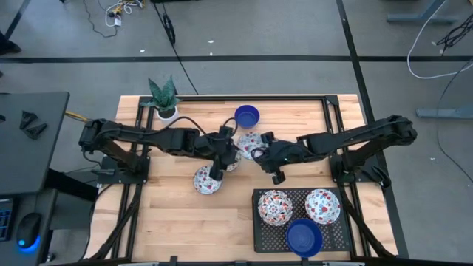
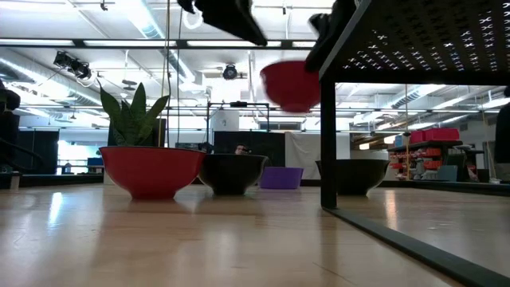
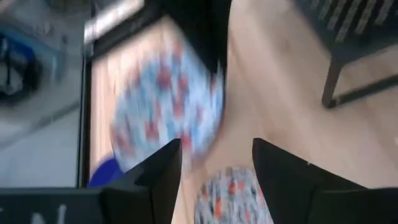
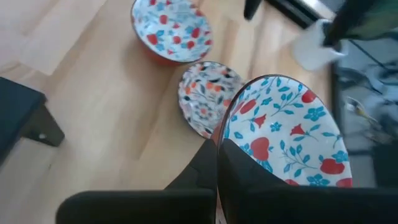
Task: Pick & Place Mini bowls
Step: Stack the top white patterned bowl on top of the white patterned bowl on the shelf
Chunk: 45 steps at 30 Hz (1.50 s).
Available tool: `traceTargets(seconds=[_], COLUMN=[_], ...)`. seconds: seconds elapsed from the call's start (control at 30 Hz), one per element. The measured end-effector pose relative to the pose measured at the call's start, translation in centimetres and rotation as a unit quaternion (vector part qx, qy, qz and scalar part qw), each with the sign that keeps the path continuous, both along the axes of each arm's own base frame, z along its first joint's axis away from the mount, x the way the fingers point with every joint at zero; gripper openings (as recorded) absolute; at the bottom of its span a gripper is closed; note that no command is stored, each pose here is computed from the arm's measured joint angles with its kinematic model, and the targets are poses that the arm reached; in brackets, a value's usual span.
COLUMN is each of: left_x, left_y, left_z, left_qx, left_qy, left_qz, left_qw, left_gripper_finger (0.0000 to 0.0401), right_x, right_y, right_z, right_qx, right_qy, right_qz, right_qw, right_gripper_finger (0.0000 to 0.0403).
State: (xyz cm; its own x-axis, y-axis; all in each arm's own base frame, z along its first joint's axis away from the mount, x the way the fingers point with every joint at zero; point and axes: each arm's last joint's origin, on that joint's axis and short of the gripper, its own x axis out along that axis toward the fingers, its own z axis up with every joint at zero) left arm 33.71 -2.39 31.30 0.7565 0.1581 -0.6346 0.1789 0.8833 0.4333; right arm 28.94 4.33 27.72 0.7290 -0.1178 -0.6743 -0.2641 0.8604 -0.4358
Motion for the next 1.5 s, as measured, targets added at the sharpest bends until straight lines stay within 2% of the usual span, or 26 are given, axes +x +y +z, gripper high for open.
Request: traceTargets(seconds=[0.13,0.2,0.37,0.53,0.63,0.77,0.87,0.97,1.13,1.5], left_x=[-0.8,-1.0,-0.9,-0.8,-0.8,-0.8,-0.8,-0.8,-0.7,-0.7], left_y=[1.2,1.6,1.4,1.1,1.1,1.1,1.1,1.1,1.1,1.2], left_z=[-0.3,-0.4,-0.7,-0.6,-0.6,-0.5,-0.5,-0.5,-0.5,-0.5], left_qx=[-0.033,-0.051,-0.067,-0.069,-0.065,-0.065,-0.065,-0.065,-0.066,-0.067], left_qy=[0.032,0.038,0.041,0.034,0.032,0.029,0.029,0.029,0.026,0.025], left_qz=[0.057,0.079,0.092,0.088,0.088,0.088,0.089,0.089,0.090,0.091], left_qw=[0.997,0.995,0.993,0.993,0.993,0.994,0.994,0.993,0.993,0.993], left_gripper_finger=[0.0197,0.0192,0.0181,0.0177,0.0177,0.0177,0.0177,0.0177,0.0177,0.0177], right_x=[-2.1,-3.3,-7.2,-11.0,-12.9,-15.1,-16.2,-17.0,-17.4,-17.3], right_y=[2.7,4.4,9.1,13.5,15.3,16.3,16.5,16.8,17.8,21.6], right_z=[3.9,6.0,10.4,12.4,12.4,11.6,10.8,10.2,9.8,6.3], right_qx=[0.004,0.022,0.111,0.185,0.206,0.212,0.196,0.175,0.171,0.103], right_qy=[0.009,0.020,0.050,0.061,0.066,0.090,0.114,0.126,0.112,0.122], right_qz=[-0.009,-0.010,-0.012,-0.020,-0.040,-0.103,-0.152,-0.174,-0.171,-0.169], right_qw=[1.000,1.000,0.993,0.981,0.976,0.968,0.962,0.961,0.964,0.973], right_gripper_finger=[0.0000,0.0000,0.0000,0.0000,0.0000,0.0000,0.0000,0.0000,0.0000,0.0000])
